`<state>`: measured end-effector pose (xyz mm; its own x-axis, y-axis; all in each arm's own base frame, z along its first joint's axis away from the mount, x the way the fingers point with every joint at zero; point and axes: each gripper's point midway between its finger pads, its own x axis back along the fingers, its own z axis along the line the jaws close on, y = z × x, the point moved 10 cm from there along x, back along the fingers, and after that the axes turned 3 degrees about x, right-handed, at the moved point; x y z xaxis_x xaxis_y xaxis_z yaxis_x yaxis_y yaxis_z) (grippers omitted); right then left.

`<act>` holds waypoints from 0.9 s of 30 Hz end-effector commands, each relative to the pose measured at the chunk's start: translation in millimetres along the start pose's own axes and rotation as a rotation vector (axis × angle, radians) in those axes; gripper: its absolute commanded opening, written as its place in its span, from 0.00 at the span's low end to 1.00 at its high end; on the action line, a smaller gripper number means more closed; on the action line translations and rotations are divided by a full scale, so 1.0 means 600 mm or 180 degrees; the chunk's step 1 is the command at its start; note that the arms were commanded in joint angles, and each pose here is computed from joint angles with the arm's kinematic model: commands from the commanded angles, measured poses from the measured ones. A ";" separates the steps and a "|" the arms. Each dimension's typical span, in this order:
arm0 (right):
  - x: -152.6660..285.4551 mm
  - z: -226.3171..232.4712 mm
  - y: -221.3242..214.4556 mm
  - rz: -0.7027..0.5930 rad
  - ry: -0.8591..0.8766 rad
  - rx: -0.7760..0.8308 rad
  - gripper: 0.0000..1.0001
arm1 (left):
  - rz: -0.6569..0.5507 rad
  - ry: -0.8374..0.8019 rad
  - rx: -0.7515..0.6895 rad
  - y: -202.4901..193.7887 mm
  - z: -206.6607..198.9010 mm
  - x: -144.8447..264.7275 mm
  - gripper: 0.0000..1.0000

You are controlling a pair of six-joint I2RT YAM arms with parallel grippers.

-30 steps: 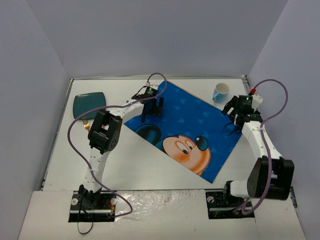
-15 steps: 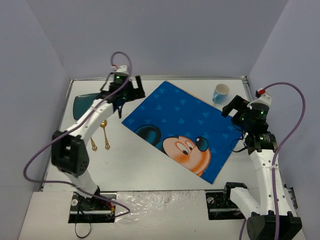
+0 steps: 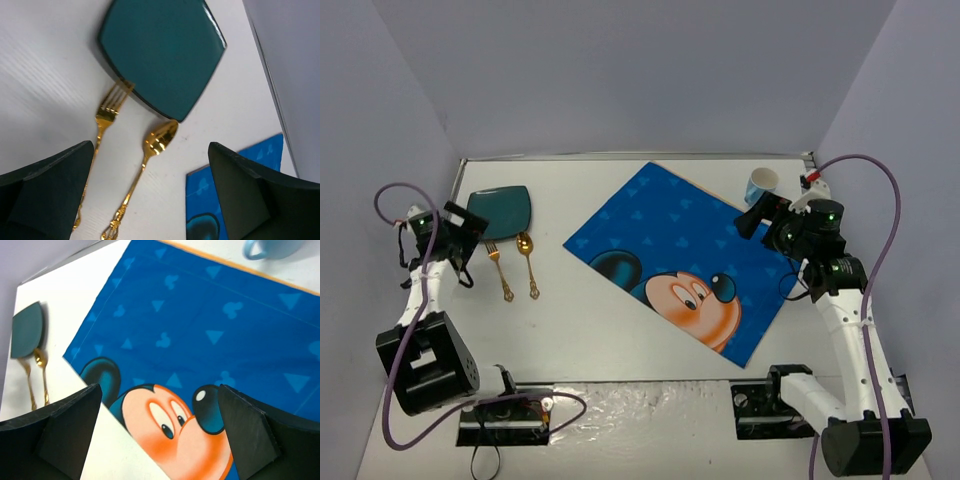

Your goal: Set the dinner table for one person

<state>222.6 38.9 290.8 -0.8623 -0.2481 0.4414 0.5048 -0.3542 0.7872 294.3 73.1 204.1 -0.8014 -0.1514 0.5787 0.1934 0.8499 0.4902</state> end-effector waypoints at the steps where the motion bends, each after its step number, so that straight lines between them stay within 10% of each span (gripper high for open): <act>1: -0.002 0.029 0.003 0.0001 0.0521 0.0291 0.96 | -0.0243 -0.0557 0.0233 0.068 0.011 -0.018 0.93; 13: 0.000 0.032 -0.018 0.0126 0.0737 0.0456 0.97 | -0.0014 -0.0576 0.0265 0.087 0.066 -0.155 0.90; 27: 0.006 0.033 -0.018 0.0095 0.0760 0.0490 0.97 | 0.0232 -0.0521 0.0365 0.057 0.111 -0.226 0.65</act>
<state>210.8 56.9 280.9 -0.7876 -0.4361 0.4352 0.5621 -0.2195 0.7974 366.2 151.5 104.3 -0.8629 -0.0093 0.5053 0.2113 0.9017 0.3773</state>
